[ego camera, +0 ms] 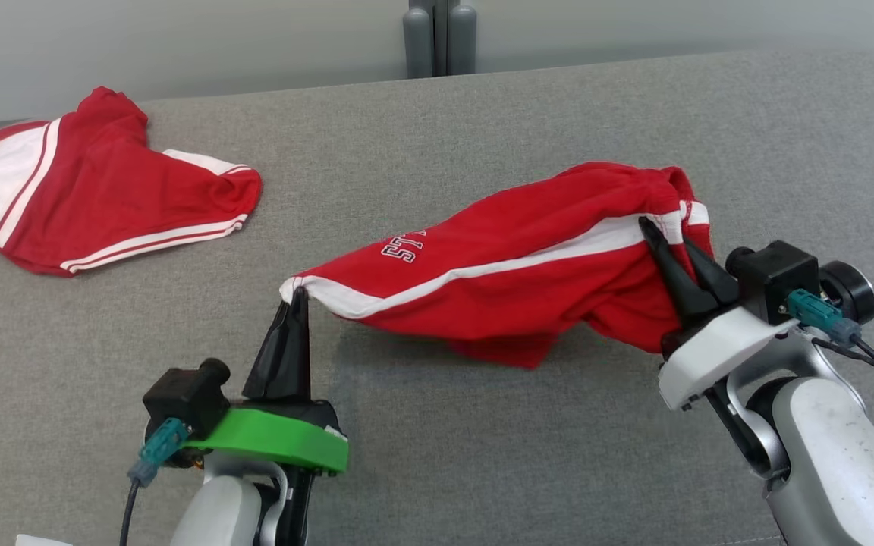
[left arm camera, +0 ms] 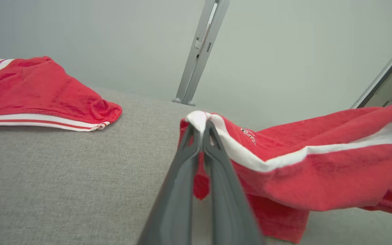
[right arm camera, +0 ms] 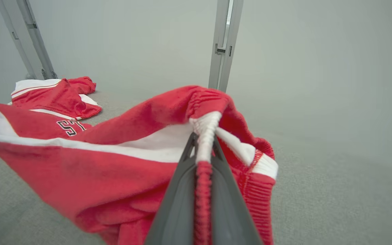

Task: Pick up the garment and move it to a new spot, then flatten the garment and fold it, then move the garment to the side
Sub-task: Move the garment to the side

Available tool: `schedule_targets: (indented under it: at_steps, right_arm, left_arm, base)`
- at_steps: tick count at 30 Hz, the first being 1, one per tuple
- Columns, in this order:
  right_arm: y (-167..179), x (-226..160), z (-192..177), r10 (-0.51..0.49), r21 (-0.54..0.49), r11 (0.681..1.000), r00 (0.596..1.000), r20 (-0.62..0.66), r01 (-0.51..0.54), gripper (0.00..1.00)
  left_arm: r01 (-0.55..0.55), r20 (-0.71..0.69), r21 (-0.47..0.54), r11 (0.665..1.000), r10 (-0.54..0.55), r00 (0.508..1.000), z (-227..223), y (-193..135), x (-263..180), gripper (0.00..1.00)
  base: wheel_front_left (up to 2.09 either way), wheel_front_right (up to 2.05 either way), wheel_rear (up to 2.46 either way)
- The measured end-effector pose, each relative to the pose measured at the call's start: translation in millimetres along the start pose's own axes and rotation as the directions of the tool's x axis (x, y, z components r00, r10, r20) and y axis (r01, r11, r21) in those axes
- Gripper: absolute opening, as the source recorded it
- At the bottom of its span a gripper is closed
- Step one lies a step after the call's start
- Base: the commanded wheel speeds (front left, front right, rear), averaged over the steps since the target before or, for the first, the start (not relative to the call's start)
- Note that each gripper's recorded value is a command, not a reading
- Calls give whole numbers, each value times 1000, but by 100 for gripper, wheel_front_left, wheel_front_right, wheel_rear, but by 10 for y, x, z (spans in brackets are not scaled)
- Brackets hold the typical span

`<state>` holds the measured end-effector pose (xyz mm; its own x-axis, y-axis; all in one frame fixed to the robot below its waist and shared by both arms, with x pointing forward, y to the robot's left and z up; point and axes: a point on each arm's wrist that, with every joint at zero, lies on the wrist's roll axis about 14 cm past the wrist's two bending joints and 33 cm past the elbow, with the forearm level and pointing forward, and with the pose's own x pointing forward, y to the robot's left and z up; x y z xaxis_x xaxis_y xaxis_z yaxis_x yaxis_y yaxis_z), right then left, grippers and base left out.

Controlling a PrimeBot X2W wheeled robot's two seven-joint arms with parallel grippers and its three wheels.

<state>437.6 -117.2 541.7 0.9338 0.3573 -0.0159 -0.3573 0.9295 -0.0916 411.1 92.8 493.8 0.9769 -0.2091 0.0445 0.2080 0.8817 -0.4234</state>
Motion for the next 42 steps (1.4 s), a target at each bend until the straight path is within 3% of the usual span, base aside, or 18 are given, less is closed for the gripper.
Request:
schedule_targets:
  at_steps: [5,8,13,20,21,22,25,34,42]
  right_arm:
    - [-64,-1,380,-18,-41,999,995,93,21,0]
    - [-101,-24,397,-35,-31,999,995,92,38,0]
    - [-45,-119,-197,-49,59,997,997,-63,53,0]
    - [40,-323,-1043,-64,133,986,967,-248,99,0]
    - [70,-330,-1091,-62,145,984,965,-253,101,7]
    - [91,-336,-1118,-61,152,983,965,-256,103,27]
    - [107,-363,-1178,-68,164,980,963,-260,113,100]
    - [22,-412,-1025,-116,128,981,971,-209,145,100]
    - [206,-510,-981,-89,144,982,970,-228,124,100]
  left_arm:
    - [58,108,20,998,-60,992,362,-185,83,0]
    - [80,130,24,997,-82,988,456,-263,112,0]
    - [65,19,15,998,-65,998,114,-213,57,0]
    - [8,-173,-5,1000,-8,985,-524,-42,-153,0]
    - [-2,-188,-6,1000,1,982,-577,-12,-173,0]
    - [-10,-199,-7,1000,9,980,-614,11,-187,0]
    - [-28,-225,-6,1000,26,974,-705,70,-216,0]
    - [-46,-237,1,999,45,970,-756,144,-234,0]
    - [-51,-244,-3,999,49,968,-778,156,-249,0]
  base:
    - [0,0,0]
    - [0,0,0]
    - [0,0,0]
    - [0,0,0]
    - [0,0,0]
    - [0,0,0]
    - [0,0,0]
    - [0,0,0]
    - [0,0,0]
